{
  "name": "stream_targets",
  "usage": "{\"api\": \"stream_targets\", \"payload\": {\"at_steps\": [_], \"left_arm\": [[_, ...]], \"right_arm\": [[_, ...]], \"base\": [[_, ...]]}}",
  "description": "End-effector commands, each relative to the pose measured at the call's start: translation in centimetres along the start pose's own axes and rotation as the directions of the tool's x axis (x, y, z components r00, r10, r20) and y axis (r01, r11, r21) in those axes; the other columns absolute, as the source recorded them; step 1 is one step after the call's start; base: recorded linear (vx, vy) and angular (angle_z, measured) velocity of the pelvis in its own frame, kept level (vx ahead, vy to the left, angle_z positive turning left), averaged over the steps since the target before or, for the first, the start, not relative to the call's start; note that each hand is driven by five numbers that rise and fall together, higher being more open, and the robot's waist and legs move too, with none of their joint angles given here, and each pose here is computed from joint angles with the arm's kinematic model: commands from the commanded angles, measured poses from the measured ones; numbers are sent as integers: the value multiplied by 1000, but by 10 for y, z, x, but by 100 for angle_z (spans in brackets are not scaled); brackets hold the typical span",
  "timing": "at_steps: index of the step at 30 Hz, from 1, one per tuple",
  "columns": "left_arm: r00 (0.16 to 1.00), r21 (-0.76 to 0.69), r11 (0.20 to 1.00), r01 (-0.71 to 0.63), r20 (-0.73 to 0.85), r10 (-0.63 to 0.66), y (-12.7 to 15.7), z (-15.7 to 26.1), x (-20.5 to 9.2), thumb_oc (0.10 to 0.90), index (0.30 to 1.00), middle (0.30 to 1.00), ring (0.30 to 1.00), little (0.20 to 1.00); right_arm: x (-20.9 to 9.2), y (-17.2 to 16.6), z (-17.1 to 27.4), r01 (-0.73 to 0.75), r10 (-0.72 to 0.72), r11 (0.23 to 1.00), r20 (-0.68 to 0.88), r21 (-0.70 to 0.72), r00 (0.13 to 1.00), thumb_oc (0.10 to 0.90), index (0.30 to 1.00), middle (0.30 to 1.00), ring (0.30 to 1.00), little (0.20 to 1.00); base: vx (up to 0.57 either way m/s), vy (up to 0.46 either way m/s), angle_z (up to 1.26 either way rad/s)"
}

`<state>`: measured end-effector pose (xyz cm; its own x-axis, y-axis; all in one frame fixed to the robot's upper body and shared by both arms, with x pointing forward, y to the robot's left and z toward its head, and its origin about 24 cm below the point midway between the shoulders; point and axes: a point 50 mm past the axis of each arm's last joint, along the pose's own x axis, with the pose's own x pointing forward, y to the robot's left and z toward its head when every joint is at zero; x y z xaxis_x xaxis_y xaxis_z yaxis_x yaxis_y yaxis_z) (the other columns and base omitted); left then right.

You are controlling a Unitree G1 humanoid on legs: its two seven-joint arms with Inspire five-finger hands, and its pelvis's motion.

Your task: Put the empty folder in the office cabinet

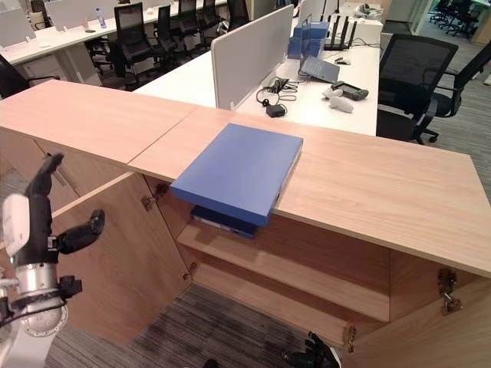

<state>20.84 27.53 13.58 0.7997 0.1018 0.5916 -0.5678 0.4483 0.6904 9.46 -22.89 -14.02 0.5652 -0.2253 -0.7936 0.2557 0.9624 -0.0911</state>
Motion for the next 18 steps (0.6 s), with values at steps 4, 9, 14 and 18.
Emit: {"api": "stream_targets", "payload": {"at_steps": [4, 9, 14, 18], "left_arm": [[906, 93, 985, -146, 412, 95, 44, 49, 47, 800, 900, 900, 900, 900], [857, 200, 975, -99, 515, -18, 52, 60, 55, 800, 900, 900, 900, 900], [826, 220, 974, -43, 556, -89, 52, 67, 58, 800, 900, 900, 900, 900], [808, 228, 974, -10, 576, -126, 53, 72, 60, 800, 900, 900, 900, 900]], "right_arm": [[8, 6, 52, -75, 75, 997, 217, -10, 973, 800, 900, 900, 900, 900], [7, 3, 50, -83, 81, 997, 218, 0, 973, 800, 900, 900, 900, 900], [6, 0, 47, -83, 79, 996, 209, 11, 975, 800, 900, 900, 900, 900], [6, -1, 43, -83, 77, 996, 197, 25, 977, 800, 900, 900, 900, 900]], "base": [[8, 5, -13], [8, 7, -12], [15, 14, -7], [0, 0, 0]]}}
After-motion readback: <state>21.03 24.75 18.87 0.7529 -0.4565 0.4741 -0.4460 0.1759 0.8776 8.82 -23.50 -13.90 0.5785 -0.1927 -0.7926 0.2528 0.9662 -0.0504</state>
